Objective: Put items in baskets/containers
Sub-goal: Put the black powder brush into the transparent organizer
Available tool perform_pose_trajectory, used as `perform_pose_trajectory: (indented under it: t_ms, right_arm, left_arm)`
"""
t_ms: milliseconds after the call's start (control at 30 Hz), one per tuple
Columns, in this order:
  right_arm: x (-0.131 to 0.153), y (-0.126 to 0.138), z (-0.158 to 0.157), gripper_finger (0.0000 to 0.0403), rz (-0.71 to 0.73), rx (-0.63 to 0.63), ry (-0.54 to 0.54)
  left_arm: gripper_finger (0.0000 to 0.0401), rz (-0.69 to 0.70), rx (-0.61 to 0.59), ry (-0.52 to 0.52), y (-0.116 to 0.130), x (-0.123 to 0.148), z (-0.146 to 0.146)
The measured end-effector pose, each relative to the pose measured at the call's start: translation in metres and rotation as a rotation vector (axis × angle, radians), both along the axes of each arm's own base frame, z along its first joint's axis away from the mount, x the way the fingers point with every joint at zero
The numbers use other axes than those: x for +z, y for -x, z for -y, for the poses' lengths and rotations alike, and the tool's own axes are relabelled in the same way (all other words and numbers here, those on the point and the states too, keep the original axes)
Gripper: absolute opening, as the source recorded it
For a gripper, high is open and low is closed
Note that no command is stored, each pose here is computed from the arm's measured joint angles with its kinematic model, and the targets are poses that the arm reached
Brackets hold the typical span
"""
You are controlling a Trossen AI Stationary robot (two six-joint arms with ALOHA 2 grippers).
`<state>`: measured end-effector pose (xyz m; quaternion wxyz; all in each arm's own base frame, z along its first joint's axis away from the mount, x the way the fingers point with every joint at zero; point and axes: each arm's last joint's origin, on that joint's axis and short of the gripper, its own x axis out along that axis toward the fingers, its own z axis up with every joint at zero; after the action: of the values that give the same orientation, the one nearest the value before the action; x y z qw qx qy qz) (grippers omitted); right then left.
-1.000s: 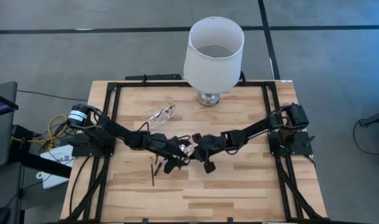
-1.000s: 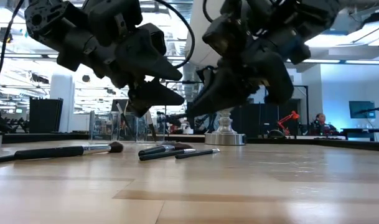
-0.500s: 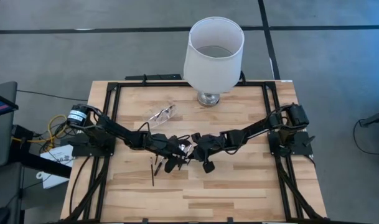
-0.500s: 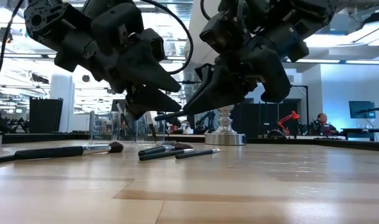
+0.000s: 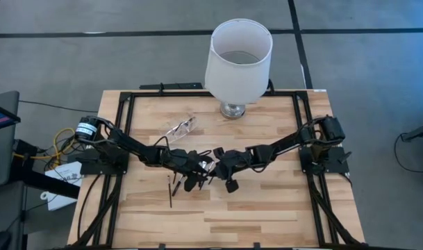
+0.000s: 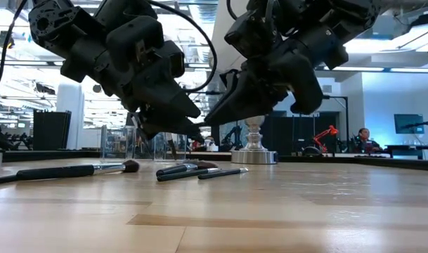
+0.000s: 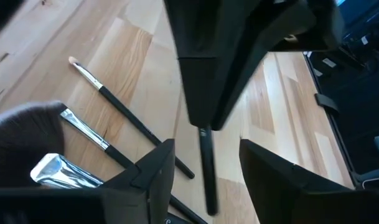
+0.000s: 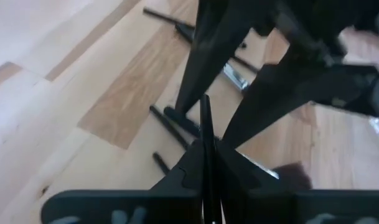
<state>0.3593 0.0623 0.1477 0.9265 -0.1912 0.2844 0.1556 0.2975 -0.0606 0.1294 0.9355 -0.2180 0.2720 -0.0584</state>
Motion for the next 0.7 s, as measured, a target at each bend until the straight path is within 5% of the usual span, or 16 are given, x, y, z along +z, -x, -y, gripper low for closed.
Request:
perform_pose_trajectory:
  t_ms: [233,533,700]
  right_arm:
    - [0.0011,-0.0005,-0.0001,0.0012,0.009,-0.001,-0.001]
    - [0.0023,-0.0015,0.0005,0.0028,0.028,-0.021,0.01]
    - [0.0022,-0.0015,0.0012,0.0019,0.031,-0.037,0.027]
  left_arm:
    - [0.0135,-0.001,0.015,0.003,-0.0001,0.0,-0.0005]
    - [0.0021,0.002,0.034,-0.006,-0.0003,0.0001,-0.0009]
    - [0.0032,0.001,0.035,-0.007,-0.0003,0.0,-0.0012]
